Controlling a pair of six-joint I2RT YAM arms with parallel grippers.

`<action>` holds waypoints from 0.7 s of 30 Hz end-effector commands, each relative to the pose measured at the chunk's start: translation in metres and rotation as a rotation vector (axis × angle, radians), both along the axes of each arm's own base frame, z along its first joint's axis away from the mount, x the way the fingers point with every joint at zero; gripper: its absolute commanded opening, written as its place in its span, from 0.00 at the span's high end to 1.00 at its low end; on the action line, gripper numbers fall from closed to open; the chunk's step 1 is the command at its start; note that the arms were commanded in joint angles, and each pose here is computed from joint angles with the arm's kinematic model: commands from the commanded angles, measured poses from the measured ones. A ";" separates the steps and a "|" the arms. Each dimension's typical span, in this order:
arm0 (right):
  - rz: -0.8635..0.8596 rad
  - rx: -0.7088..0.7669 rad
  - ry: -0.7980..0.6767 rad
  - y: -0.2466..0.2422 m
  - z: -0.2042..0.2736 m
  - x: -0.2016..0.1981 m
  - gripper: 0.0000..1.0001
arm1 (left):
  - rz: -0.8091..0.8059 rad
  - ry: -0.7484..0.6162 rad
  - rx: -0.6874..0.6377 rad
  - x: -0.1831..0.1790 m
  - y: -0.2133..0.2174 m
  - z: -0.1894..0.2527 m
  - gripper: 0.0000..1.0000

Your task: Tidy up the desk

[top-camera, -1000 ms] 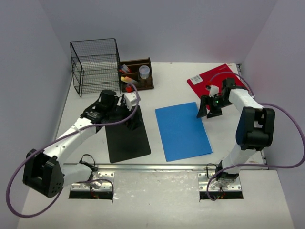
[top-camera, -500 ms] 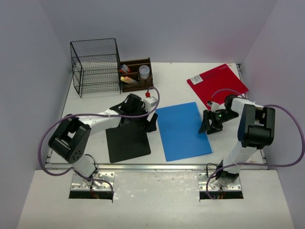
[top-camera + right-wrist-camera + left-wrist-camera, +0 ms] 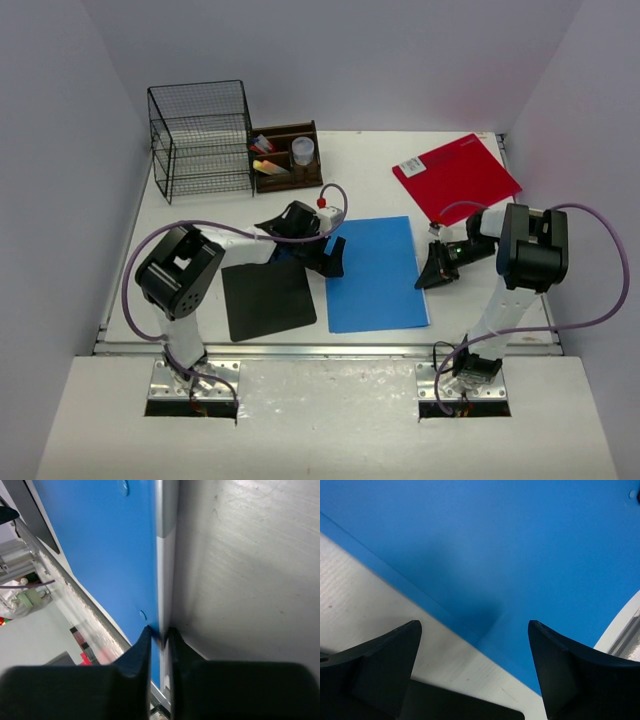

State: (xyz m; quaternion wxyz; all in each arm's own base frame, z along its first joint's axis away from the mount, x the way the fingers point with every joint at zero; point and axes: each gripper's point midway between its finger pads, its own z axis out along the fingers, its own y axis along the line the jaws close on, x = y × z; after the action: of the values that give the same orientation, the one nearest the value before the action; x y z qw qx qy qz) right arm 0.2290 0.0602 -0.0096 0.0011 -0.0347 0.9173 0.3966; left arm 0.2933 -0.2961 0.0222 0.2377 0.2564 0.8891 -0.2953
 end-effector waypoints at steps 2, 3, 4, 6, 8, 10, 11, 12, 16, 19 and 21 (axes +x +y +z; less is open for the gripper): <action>-0.002 0.049 -0.088 0.002 0.012 0.024 1.00 | 0.025 0.022 -0.005 -0.001 -0.004 -0.006 0.14; -0.002 0.052 -0.091 0.003 0.014 0.026 1.00 | 0.025 0.011 -0.002 0.000 -0.003 -0.004 0.13; -0.003 0.055 -0.091 0.003 0.017 0.026 1.00 | 0.021 -0.021 -0.014 0.004 -0.006 0.000 0.13; -0.009 0.068 -0.097 0.004 0.022 0.028 1.00 | -0.015 -0.089 -0.033 0.003 -0.011 0.014 0.11; -0.024 0.089 -0.088 0.007 0.030 0.029 1.00 | -0.085 -0.189 -0.024 -0.008 -0.015 0.026 0.07; -0.042 0.117 -0.082 0.011 0.040 0.030 1.00 | -0.191 -0.401 -0.006 -0.021 -0.024 0.057 0.04; -0.052 0.133 -0.076 0.013 0.044 0.030 1.00 | -0.230 -0.492 0.002 -0.030 -0.025 0.072 0.02; -0.064 0.152 -0.070 0.016 0.050 0.030 1.00 | -0.243 -0.530 0.043 -0.033 -0.022 0.074 0.02; -0.111 0.229 -0.048 0.026 0.070 0.027 1.00 | -0.270 -0.662 0.133 -0.036 -0.006 0.091 0.00; -0.146 0.283 -0.018 0.033 0.079 0.024 1.00 | -0.315 -0.770 0.105 -0.055 -0.004 0.105 0.00; -0.166 0.320 -0.002 0.038 0.083 0.021 1.00 | -0.352 -0.845 0.058 -0.076 -0.016 0.120 0.00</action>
State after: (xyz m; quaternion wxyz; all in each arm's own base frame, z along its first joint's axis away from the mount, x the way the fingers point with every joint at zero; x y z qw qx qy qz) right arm 0.2503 0.0820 0.0407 0.0337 0.0039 0.8791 0.4754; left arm 0.2342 -0.3110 0.1188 0.4513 0.4681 0.7302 -0.2099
